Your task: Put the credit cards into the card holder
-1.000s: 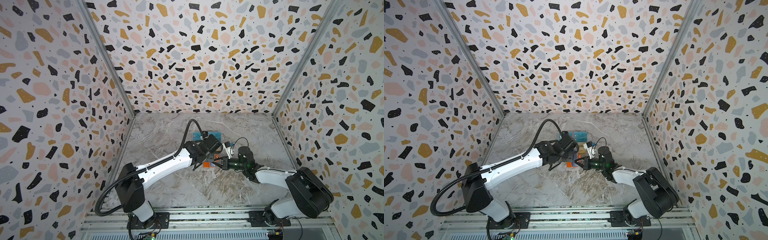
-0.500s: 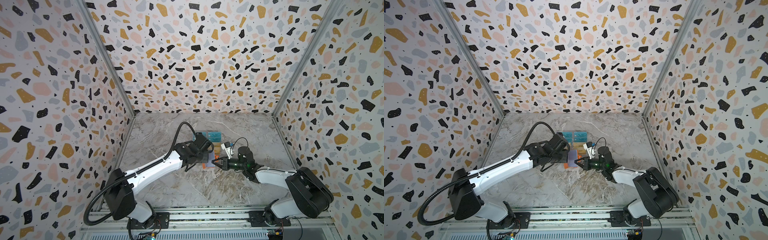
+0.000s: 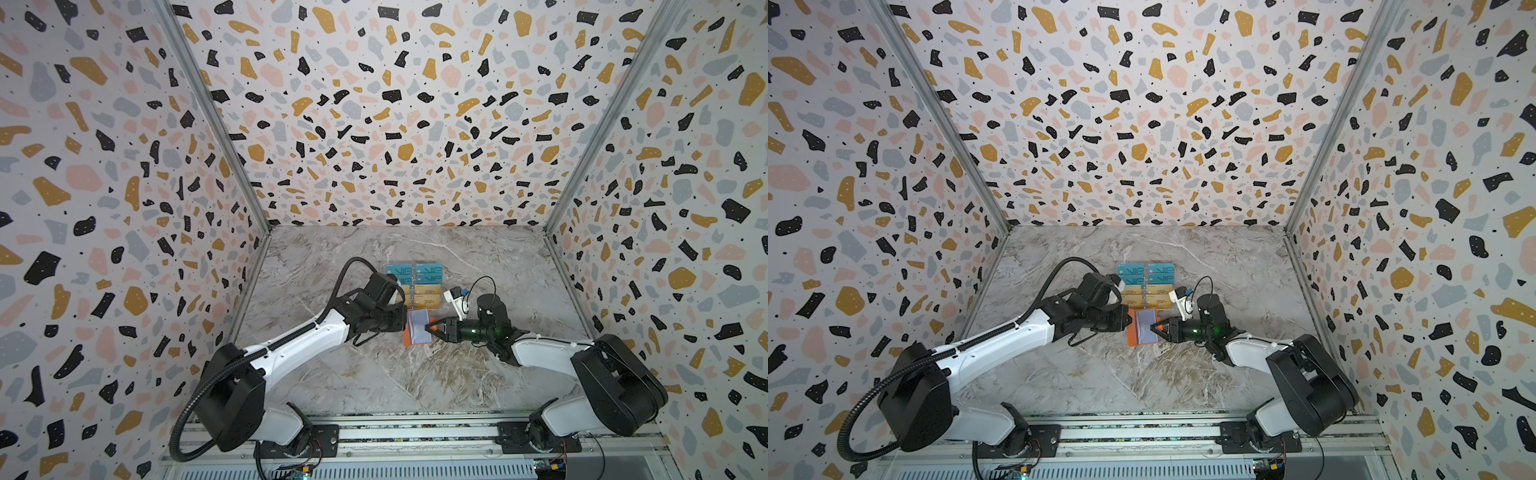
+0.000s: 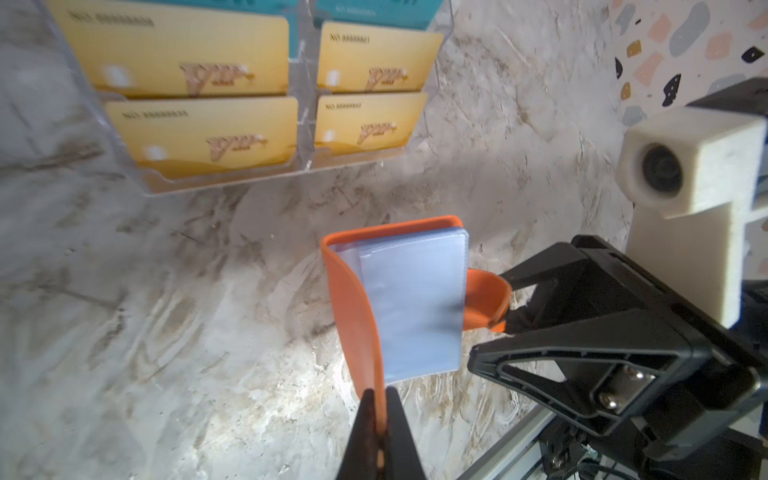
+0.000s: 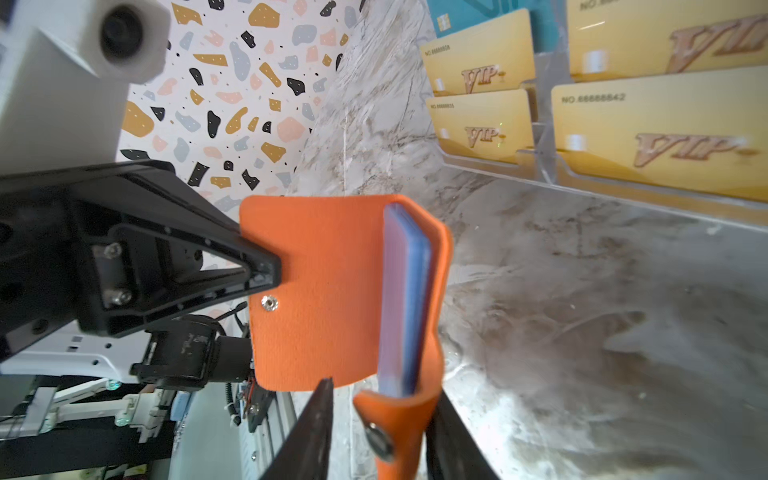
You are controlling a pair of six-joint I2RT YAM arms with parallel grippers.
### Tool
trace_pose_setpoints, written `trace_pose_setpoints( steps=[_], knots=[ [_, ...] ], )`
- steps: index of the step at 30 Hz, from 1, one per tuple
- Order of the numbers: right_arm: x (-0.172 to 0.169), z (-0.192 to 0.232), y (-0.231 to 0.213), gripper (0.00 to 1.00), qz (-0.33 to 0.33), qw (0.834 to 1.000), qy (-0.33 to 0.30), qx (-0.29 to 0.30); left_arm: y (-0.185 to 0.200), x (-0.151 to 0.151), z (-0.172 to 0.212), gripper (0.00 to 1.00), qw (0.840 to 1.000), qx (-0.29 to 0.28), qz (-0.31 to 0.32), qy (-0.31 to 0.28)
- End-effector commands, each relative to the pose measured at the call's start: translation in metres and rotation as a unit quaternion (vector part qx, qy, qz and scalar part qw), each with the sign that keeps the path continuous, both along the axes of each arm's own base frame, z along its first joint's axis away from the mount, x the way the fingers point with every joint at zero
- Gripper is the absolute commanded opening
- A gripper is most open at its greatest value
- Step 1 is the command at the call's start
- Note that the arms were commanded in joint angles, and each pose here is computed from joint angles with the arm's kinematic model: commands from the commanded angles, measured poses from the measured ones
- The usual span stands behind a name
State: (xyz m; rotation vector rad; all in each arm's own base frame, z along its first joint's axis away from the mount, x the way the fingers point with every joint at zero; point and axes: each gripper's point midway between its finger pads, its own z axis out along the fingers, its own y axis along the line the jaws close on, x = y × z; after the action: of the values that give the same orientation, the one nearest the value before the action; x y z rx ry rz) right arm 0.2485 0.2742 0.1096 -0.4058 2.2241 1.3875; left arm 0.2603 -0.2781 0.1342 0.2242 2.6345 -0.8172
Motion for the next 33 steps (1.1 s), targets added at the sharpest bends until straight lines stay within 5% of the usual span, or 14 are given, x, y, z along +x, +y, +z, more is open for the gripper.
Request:
trace_pose_setpoints(
  steps=[1, 14, 30, 33],
  knots=[
    [-0.007, -0.005, -0.011, 0.47, -0.004, 1.000, -0.007, -0.028, -0.018, -0.005, 0.000, 0.00, 0.998, -0.053, -0.037, 0.013],
    [-0.001, 0.003, -0.030, 0.45, -0.055, 0.994, -0.048, -0.087, -0.029, -0.010, -0.036, 0.00, 0.991, -0.083, -0.075, 0.078],
    [-0.033, -0.037, 0.020, 0.23, 0.038, 0.994, -0.016, -0.103, 0.012, -0.009, -0.065, 0.00, 0.994, -0.043, -0.061, 0.081],
    [-0.033, -0.048, 0.020, 0.21, 0.044, 0.992, -0.007, -0.114, 0.019, -0.008, -0.070, 0.07, 0.994, -0.032, -0.061, 0.083]
  ],
)
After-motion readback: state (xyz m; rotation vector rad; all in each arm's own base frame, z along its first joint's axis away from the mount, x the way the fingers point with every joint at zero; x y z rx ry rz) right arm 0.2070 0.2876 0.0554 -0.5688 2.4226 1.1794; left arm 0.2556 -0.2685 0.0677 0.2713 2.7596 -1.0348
